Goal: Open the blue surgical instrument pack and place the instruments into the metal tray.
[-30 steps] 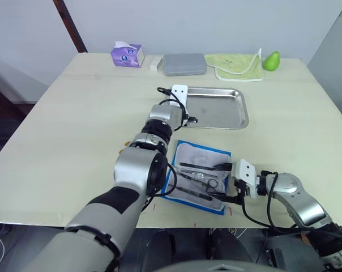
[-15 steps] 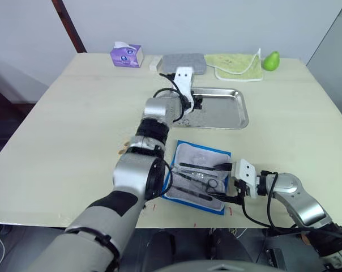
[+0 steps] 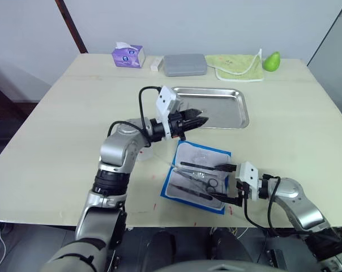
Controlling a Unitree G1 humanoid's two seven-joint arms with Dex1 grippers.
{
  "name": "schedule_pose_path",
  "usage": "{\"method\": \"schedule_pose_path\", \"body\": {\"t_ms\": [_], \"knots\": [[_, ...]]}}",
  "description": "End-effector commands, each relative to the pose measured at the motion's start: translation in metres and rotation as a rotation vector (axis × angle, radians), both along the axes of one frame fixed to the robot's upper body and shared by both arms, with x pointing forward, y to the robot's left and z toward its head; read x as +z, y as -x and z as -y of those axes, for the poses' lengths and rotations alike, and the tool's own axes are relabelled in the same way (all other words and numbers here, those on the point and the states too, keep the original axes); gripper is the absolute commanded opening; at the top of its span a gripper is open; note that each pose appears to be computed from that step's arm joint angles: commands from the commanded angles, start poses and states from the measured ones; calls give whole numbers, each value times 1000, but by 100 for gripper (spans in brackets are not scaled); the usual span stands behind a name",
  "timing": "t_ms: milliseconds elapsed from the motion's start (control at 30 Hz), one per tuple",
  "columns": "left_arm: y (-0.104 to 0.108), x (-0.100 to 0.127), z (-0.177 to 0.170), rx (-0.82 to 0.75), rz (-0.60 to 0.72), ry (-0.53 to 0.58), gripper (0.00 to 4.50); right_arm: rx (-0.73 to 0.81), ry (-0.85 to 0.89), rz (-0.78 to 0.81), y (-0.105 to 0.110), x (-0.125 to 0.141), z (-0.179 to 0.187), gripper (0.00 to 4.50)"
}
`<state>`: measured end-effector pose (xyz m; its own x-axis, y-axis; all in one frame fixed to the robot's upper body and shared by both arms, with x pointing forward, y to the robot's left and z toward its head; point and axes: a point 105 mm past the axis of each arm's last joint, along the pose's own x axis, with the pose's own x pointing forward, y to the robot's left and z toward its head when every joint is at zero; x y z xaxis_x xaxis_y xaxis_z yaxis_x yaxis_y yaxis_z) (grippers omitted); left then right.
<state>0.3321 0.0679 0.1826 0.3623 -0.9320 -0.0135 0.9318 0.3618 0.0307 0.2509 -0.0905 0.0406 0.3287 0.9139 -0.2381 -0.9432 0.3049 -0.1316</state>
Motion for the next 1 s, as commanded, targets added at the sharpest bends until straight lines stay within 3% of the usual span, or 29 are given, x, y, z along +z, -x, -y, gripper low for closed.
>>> {"method": "schedule_pose_path", "body": {"t_ms": [33, 333, 500, 533, 600, 633, 833, 1000], "knots": [[12, 10, -4, -89, 79, -4, 182, -55, 150, -194, 19, -63, 20, 450], [38, -11, -50, -294, 40, -71, 182, -40, 148, -189, 24, -70, 26, 450], [51, -18, -98, -323, -24, -173, 292, -35, 152, -184, 23, -70, 29, 450], [52, -18, -109, -313, -33, -197, 349, -34, 151, -182, 22, -69, 29, 450], [54, -17, -123, -291, -42, -232, 398, -34, 149, -179, 22, -68, 30, 450], [54, -17, -128, -280, -47, -244, 448, -35, 148, -179, 21, -68, 30, 450], [56, -18, -145, -253, -56, -306, 448, -43, 144, -174, 19, -66, 33, 450], [48, -16, -136, -263, 15, -355, 448, -48, 143, -169, 16, -65, 34, 450]]}}
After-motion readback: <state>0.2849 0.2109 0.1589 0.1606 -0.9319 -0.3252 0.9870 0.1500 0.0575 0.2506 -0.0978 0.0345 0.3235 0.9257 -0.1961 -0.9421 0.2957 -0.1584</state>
